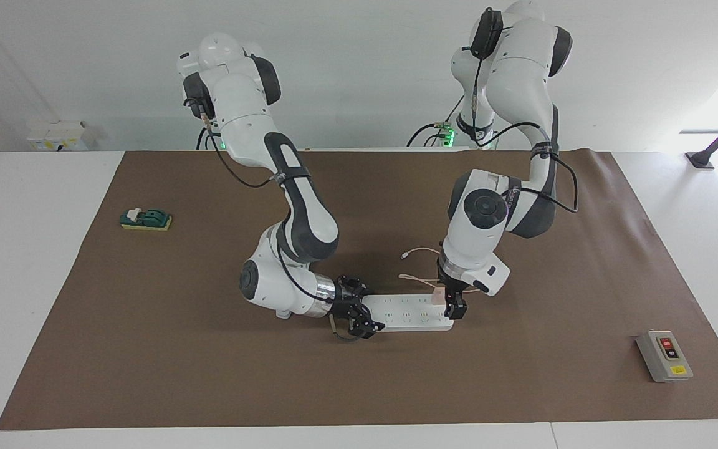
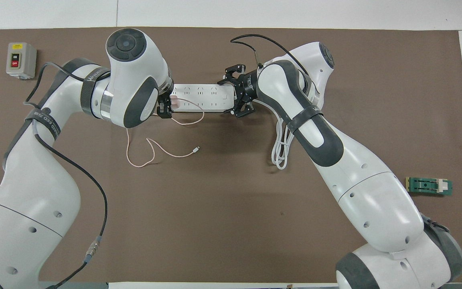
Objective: Unplug charger and place it aside
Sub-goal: 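Grasp the pink charger with the left gripper, then pull the pink charger out of the strip with the left gripper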
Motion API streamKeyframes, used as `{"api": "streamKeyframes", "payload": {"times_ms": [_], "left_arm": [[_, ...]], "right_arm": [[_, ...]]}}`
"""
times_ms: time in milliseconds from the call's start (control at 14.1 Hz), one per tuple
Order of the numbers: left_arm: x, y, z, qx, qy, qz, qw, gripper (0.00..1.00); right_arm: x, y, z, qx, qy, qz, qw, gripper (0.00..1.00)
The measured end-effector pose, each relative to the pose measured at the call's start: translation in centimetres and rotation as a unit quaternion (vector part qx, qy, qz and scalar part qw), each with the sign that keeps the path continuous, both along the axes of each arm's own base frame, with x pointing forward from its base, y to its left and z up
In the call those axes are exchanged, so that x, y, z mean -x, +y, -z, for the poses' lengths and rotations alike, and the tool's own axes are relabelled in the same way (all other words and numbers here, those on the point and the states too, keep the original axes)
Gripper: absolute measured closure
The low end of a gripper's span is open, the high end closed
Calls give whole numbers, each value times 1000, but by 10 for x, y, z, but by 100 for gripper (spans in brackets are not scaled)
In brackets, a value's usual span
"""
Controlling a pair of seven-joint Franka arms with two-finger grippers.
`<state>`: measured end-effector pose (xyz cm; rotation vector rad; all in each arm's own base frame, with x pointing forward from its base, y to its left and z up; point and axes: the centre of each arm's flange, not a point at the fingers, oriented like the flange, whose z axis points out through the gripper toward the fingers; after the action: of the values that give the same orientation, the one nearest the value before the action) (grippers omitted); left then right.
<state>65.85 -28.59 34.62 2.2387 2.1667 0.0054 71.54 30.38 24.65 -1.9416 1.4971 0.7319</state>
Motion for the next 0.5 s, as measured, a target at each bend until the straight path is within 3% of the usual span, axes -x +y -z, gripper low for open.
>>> {"api": "streamKeyframes", "payload": {"times_ms": [284,498], "left_arm": [[2,-3,0,16,9,-9,1000,31],[3,-4,1,19,15,-10,1000,67]], "right_arm": [[0,0,0,0,0,0,1000,5],[0,0,0,0,0,0,1000,5]]}}
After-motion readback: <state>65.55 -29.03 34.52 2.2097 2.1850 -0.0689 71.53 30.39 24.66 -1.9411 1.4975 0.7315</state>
